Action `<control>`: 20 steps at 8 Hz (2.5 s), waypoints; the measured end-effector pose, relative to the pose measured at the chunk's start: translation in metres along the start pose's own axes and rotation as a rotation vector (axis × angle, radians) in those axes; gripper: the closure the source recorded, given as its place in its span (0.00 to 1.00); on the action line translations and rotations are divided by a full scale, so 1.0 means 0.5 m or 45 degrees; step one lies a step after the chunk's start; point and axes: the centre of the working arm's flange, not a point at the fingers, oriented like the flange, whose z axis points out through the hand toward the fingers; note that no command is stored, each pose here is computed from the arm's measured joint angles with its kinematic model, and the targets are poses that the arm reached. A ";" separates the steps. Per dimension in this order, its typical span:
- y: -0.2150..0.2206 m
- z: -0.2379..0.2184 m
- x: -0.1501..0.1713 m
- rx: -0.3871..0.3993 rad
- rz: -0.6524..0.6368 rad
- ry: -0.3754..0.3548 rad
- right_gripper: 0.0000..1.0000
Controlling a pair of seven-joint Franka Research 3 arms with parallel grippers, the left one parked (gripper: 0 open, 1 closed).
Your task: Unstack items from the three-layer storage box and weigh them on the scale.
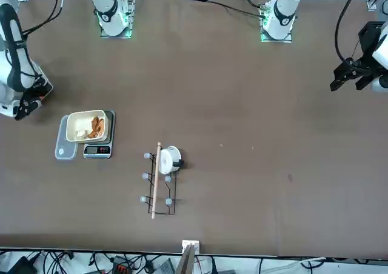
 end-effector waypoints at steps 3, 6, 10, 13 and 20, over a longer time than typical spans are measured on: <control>-0.009 -0.169 0.024 0.072 0.095 0.079 0.98; -0.059 -0.387 0.062 0.123 0.312 0.232 0.94; -0.181 -0.571 0.137 0.044 0.544 0.332 0.25; -0.332 -0.703 0.175 -0.006 0.667 0.441 0.00; -0.599 -0.715 0.090 -0.019 0.745 0.605 0.00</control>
